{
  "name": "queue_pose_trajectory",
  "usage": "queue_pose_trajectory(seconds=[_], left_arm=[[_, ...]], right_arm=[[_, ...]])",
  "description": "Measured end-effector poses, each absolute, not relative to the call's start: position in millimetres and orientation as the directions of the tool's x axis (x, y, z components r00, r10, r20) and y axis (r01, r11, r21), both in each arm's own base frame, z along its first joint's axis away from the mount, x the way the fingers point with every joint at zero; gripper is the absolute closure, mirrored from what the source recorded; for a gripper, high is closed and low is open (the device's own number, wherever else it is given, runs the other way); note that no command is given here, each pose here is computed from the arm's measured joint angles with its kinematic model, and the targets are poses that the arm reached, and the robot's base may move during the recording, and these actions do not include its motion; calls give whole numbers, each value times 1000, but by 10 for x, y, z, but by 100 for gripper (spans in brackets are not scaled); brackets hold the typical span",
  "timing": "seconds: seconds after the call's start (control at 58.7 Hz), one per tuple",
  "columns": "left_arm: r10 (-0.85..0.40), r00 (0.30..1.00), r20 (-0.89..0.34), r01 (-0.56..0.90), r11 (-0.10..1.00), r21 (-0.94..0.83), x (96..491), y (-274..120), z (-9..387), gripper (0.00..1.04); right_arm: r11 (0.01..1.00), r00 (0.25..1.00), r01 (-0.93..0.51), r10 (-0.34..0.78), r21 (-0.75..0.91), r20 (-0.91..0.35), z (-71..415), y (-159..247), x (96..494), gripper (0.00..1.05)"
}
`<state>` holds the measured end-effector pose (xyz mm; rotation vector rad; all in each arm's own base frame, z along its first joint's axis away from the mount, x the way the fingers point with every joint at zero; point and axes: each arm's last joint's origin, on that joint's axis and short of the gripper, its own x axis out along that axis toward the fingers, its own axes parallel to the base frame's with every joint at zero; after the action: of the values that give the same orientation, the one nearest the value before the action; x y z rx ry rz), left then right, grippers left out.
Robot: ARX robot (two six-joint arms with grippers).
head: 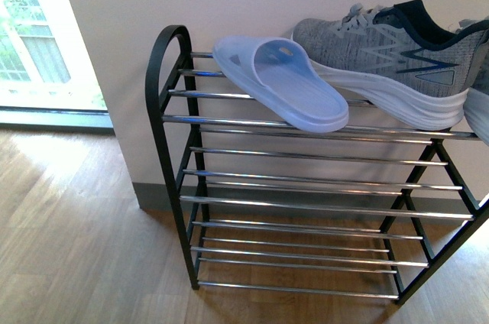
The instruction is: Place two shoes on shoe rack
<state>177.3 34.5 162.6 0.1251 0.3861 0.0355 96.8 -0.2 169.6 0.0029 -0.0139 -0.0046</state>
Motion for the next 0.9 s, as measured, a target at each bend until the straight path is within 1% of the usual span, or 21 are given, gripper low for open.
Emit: queue_pose_trajectory(seconds=[0.903], left_arm=[[64, 925, -375, -15, 991, 130, 1774, 347, 1624, 103]], right_arm=[[1000, 1000, 4, -4, 3, 14, 1696, -1, 968, 9]])
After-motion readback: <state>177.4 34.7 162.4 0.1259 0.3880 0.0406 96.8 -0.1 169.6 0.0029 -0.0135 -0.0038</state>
